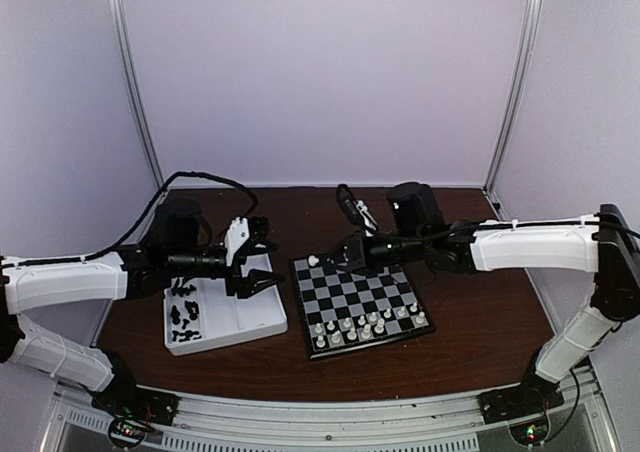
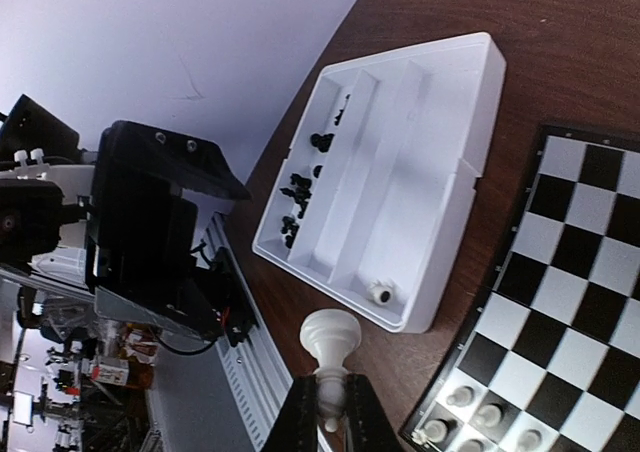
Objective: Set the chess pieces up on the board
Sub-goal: Adjust the chess piece, then place the chess piece on the chessboard.
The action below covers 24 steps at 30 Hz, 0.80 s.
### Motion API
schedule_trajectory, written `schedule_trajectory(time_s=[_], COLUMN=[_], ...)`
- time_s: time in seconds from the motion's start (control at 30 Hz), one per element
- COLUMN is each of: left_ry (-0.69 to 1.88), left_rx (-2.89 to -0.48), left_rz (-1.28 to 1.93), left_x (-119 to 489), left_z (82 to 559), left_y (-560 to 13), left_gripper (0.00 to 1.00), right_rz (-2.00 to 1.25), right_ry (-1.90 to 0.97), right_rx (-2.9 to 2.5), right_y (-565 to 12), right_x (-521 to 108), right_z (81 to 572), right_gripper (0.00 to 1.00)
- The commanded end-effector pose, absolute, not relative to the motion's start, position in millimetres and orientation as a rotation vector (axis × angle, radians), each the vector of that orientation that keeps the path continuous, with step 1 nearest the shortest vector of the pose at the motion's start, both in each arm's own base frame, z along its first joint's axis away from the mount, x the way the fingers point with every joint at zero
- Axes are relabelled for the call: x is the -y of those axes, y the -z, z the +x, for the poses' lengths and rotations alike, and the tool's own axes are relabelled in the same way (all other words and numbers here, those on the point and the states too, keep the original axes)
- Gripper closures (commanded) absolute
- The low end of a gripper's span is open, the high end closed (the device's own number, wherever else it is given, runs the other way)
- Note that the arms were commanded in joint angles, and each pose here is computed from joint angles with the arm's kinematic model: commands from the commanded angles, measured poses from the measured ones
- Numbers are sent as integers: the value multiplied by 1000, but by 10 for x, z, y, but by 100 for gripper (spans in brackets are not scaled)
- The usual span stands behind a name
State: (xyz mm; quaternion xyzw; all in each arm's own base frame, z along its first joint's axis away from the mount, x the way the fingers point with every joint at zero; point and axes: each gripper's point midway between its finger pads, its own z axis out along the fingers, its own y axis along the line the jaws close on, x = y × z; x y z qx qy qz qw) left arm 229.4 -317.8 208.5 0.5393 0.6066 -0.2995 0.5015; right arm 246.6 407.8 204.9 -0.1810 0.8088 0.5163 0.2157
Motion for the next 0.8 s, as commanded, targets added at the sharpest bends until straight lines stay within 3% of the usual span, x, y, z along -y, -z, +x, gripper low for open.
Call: schedule_trajectory(time_s=[0.0, 0.07, 0.13, 0.47, 0.77], left_ry=[706, 699, 687, 483, 445], left_rx=[-1496, -1585, -1668, -2060, -2179], left_rz=[1156, 1078, 1019, 472, 505], left_x=[3063, 2985, 2911, 2237, 2210], left_z=[2351, 2408, 2443, 2727, 2664], left_y=[-2324, -2325, -2302, -2053, -2014], left_gripper=[27, 9, 3, 2, 6], right_rz=[-544, -551, -560, -591, -604], right_ry=[-1072, -925, -765, -357, -322], right_rx=[-2347, -2411, -2501, -2716, -2783], right_y=[-1984, -1919, -1812, -1551, -1267], right_x=[-3577, -3346, -3075, -2326, -2336], right_z=[2495, 2470, 2393, 2103, 2079], right_gripper=[93, 93, 93, 90, 90])
